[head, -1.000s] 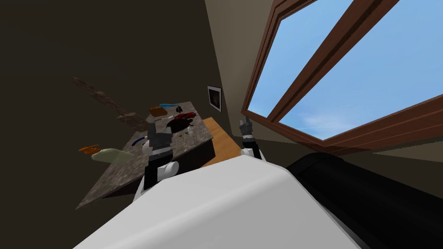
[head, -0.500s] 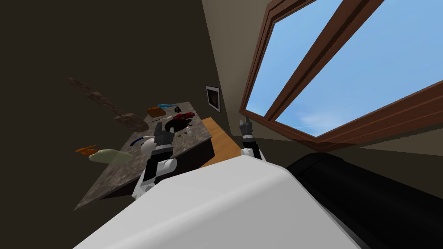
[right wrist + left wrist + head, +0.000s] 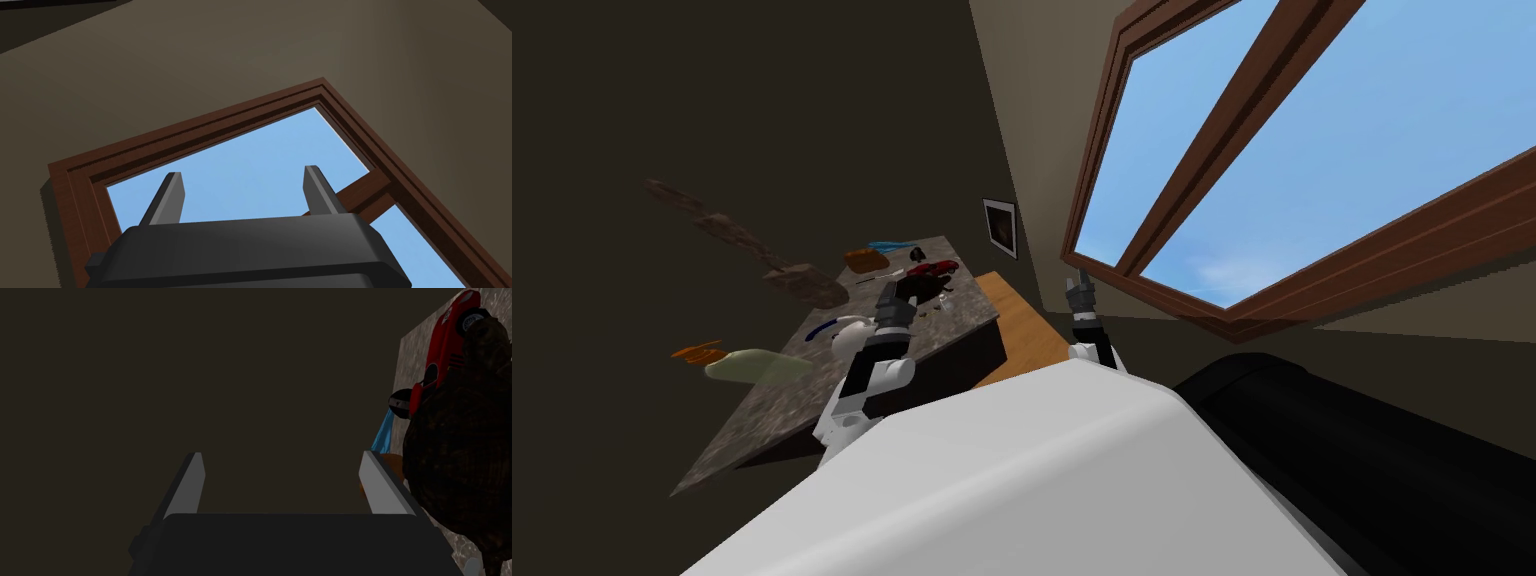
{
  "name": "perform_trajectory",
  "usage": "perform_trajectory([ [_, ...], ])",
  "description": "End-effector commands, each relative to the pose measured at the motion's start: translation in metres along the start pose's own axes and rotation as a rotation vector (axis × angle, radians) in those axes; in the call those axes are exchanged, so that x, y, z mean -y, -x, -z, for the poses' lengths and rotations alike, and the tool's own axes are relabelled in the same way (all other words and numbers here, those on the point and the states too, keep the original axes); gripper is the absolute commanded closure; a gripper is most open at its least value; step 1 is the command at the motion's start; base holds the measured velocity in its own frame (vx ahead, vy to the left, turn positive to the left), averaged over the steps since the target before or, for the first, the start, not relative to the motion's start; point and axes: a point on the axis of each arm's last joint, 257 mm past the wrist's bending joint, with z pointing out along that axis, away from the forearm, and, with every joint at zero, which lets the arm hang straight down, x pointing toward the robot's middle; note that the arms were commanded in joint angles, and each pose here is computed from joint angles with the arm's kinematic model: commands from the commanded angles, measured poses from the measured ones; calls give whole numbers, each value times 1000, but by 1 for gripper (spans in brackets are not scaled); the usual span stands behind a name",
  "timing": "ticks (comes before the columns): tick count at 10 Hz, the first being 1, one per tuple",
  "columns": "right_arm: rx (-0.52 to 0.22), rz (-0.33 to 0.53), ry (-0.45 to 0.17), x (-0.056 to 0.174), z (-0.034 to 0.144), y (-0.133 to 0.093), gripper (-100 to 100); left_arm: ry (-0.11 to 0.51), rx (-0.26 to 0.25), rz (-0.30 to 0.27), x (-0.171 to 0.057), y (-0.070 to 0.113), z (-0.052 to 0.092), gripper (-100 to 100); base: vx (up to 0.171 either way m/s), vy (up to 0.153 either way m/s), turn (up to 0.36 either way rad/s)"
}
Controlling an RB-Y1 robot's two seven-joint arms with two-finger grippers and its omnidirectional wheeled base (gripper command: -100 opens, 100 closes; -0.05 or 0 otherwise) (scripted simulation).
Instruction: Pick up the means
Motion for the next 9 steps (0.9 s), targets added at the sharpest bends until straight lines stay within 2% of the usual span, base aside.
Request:
perform_trajectory([
  [1, 0, 0, 0, 0, 0, 0, 0, 65, 1, -5, -22, 4, -4, -100, -22, 5, -56],
  [2, 0, 0, 0, 0, 0, 0, 0, 93, -1, -13, -30, 13, -16, -100, -29, 4, -90],
  [3, 0, 0, 0, 0, 0, 0, 0, 131, 2, -13, -42, 15, -14, -100, -26, 5, -52],
  [4, 0, 0, 0, 0, 0, 0, 0, 159, 2, -20, -48, 24, -26, -100, -27, 5, -104],
  [5, 0, 0, 0, 0, 0, 0, 0, 200, 7, -21, -62, 27, -23, -100, -24, 8, -60],
  [6, 0, 0, 0, 0, 0, 0, 0, 213, 7, -21, -65, 27, -22, -100, -9, 4, 5],
  [7, 0, 0, 0, 0, 0, 0, 0, 247, 8, -27, -70, 36, -34, -100, -17, 5, -95],
  [8, 0, 0, 0, 0, 0, 0, 0, 290, 16, -27, -86, 41, -30, -100, -18, 9, -70],
  [9, 0, 0, 0, 0, 0, 0, 0, 310, 17, -33, -85, 50, -43, -100, -21, 10, -130],
])
